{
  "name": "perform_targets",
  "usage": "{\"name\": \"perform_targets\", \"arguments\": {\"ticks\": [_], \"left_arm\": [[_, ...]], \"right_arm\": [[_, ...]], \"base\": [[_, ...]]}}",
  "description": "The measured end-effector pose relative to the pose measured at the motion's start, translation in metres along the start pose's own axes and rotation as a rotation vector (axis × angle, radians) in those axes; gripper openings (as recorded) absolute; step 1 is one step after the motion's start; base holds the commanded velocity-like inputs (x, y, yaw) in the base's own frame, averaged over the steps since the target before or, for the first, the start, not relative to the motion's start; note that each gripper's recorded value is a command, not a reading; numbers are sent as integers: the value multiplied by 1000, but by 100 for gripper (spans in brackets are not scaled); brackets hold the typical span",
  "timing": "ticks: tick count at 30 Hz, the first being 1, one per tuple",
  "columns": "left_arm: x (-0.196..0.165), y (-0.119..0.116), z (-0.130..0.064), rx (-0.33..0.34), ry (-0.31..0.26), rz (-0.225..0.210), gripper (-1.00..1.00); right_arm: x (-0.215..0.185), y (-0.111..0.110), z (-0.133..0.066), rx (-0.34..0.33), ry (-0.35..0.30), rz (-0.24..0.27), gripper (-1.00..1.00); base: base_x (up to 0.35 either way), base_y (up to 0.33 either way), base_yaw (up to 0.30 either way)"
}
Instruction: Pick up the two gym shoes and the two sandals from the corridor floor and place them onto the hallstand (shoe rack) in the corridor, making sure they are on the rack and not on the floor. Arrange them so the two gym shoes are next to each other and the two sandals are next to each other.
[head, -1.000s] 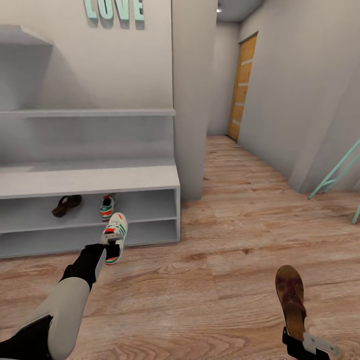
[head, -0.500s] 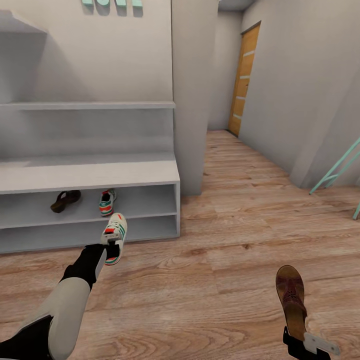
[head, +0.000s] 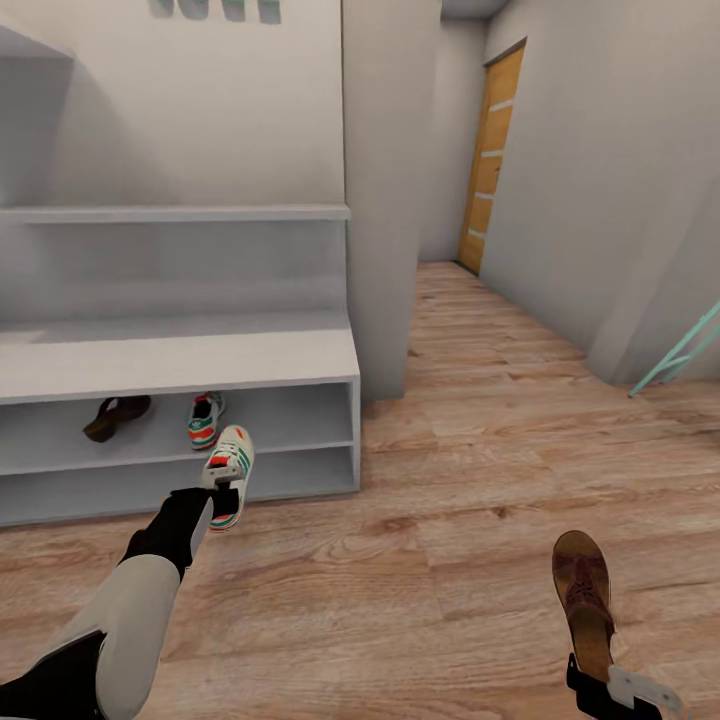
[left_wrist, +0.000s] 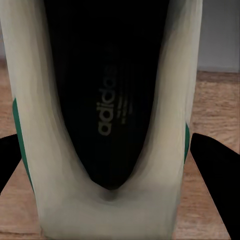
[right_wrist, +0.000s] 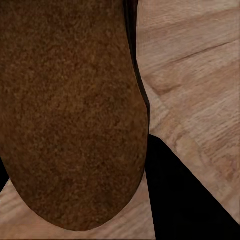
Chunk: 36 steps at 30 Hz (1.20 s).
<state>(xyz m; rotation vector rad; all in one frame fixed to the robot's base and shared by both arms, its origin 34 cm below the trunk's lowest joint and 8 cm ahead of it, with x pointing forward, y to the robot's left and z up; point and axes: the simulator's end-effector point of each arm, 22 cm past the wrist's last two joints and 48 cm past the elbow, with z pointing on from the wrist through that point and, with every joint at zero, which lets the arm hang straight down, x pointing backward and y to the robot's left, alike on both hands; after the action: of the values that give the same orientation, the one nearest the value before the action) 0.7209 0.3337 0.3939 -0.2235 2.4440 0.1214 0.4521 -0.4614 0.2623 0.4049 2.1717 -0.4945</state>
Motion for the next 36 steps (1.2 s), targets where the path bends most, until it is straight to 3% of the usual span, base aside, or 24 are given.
{"name": "perform_targets", "arguments": {"ticks": [14,36], "left_arm": [[0,1,0,-1,-2,-1,-100],[1,3,0,-4,0,-2,-100]], "right_arm": [[3,1,-1,-1,7,0,-100],[3,1,-1,-1,6,0,-100]], "base": [[332,0,0],[162,46,0]]}}
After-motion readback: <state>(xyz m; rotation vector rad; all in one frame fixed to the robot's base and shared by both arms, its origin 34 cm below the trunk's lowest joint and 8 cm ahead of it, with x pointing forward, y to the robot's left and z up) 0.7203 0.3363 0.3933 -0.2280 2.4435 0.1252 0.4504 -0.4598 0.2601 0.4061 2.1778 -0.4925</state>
